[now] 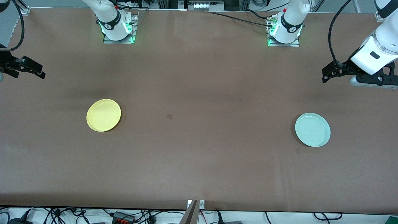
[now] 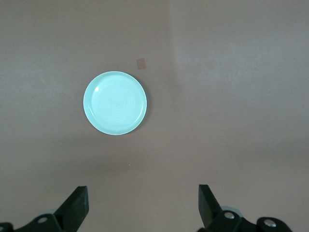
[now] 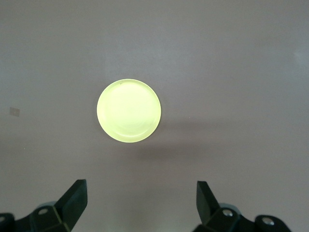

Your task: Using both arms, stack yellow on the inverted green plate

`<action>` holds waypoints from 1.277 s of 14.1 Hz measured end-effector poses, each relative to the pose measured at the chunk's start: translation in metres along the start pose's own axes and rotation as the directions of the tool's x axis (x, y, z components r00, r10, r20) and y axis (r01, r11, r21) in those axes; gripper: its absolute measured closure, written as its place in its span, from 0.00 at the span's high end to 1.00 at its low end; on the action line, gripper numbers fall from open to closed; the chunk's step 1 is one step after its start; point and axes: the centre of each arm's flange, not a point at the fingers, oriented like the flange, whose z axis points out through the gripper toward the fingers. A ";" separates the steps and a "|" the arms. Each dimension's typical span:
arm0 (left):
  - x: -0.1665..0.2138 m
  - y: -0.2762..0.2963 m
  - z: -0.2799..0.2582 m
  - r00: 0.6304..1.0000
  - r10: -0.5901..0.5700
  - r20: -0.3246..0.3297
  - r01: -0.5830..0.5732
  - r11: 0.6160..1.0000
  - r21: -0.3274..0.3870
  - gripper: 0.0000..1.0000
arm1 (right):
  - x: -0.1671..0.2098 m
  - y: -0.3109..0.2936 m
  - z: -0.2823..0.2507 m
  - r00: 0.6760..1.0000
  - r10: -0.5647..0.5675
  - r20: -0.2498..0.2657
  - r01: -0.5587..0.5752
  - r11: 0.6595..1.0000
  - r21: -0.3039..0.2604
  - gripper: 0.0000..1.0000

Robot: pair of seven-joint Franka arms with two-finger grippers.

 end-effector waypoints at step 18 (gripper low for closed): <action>0.009 -0.004 0.007 0.998 -0.008 0.064 0.008 1.000 -0.002 1.00 | 0.010 -0.035 0.014 0.998 -0.063 0.017 0.064 0.998 -0.002 1.00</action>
